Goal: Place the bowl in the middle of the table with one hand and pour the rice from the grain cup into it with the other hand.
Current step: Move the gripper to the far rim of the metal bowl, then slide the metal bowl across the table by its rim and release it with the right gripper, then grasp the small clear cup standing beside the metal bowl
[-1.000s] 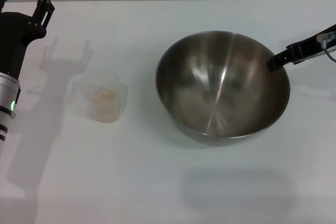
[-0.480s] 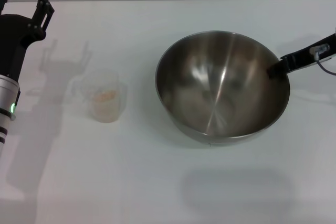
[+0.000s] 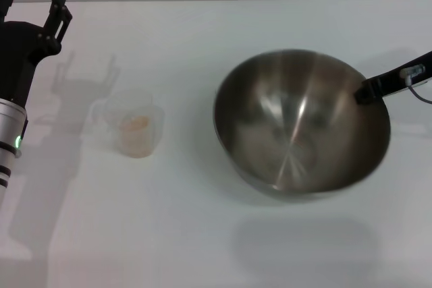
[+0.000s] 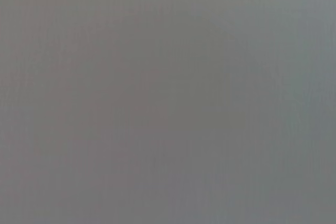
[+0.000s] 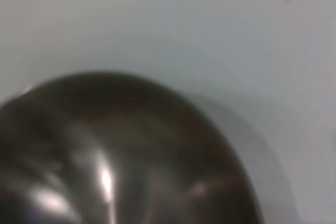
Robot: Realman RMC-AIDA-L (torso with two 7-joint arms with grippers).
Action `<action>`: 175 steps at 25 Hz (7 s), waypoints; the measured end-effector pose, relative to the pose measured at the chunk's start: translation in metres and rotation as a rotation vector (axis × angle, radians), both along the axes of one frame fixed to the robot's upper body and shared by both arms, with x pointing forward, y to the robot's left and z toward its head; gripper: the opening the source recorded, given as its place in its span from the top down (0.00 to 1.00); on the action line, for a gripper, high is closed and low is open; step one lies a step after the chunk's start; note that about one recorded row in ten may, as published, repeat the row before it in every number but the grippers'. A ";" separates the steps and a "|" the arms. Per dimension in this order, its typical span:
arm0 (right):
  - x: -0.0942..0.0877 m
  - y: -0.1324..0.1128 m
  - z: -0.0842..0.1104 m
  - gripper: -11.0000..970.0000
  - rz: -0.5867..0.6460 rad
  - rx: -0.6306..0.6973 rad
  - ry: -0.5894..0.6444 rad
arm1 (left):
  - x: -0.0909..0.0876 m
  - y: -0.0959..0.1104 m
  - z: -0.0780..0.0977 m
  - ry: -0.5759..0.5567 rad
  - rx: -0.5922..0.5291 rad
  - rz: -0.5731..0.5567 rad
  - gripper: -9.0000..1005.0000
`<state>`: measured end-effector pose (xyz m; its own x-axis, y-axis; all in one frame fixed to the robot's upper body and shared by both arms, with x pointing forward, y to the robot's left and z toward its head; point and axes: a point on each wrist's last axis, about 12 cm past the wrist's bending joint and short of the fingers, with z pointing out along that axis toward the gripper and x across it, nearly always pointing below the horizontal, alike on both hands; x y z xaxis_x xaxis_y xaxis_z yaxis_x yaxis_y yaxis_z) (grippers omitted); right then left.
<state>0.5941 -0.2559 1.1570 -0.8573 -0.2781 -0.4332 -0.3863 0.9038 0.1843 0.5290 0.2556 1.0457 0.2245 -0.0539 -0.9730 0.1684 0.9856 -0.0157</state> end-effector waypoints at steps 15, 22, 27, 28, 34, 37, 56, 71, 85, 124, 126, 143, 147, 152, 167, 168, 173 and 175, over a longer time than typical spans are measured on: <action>-0.004 -0.010 0.023 0.97 -0.032 0.031 -0.180 | -0.002 -0.002 0.000 -0.005 -0.012 -0.006 0.19; -0.001 -0.004 0.033 0.97 0.017 0.093 -0.309 | -0.002 -0.002 0.001 -0.010 -0.014 -0.005 0.19; 0.000 0.004 0.031 0.97 0.067 0.167 -0.336 | -0.003 -0.002 0.002 -0.019 -0.016 -0.004 0.19; 0.000 0.006 0.029 0.97 0.075 0.179 -0.332 | -0.003 -0.002 0.002 -0.019 -0.016 -0.004 0.19; 0.003 0.018 0.020 0.96 0.116 0.223 -0.285 | -0.003 -0.002 0.002 -0.018 -0.017 -0.002 0.19; 0.005 0.023 0.010 0.96 0.125 0.231 -0.240 | -0.003 -0.002 0.002 -0.018 -0.018 0.000 0.19; 0.010 0.032 -0.016 0.96 0.124 0.244 -0.118 | -0.003 -0.001 0.002 -0.017 -0.018 0.003 0.19; 0.013 0.030 -0.025 0.96 0.103 0.222 -0.082 | -0.004 -0.001 0.001 -0.016 -0.019 0.003 0.19; 0.020 0.037 -0.010 0.76 0.132 0.210 -0.149 | -0.005 0.000 0.001 -0.023 -0.021 0.008 0.19; -0.038 -0.001 -0.027 0.59 -0.036 0.051 -1.769 | -0.006 -0.001 0.003 -0.039 -0.021 0.000 0.19; -0.050 -0.021 -0.045 0.59 -0.244 -0.035 -1.787 | -0.007 0.000 0.002 -0.036 -0.021 0.003 0.19; -0.064 -0.075 -0.088 0.59 -0.542 -0.043 -1.558 | -0.071 0.012 -0.023 0.002 0.010 -0.016 0.19; -0.061 -0.077 -0.088 0.59 -0.540 -0.055 -1.548 | -0.087 0.013 -0.034 0.048 0.053 -0.023 0.19; -0.053 -0.074 -0.085 0.59 -0.524 -0.080 -1.542 | -0.103 0.014 -0.046 0.113 0.095 -0.017 0.19; -0.040 -0.067 -0.082 0.59 -0.487 -0.097 -1.528 | -0.103 0.001 -0.062 0.244 0.140 -0.108 0.19; -0.040 -0.067 -0.082 0.59 -0.486 -0.097 -1.528 | -0.102 0.000 -0.062 0.246 0.142 -0.111 0.19; -0.040 -0.067 -0.083 0.59 -0.487 -0.098 -1.527 | -0.094 -0.001 -0.062 0.256 0.151 -0.118 0.19; -0.041 -0.067 -0.083 0.59 -0.488 -0.099 -1.526 | -0.089 -0.002 -0.062 0.265 0.157 -0.119 0.19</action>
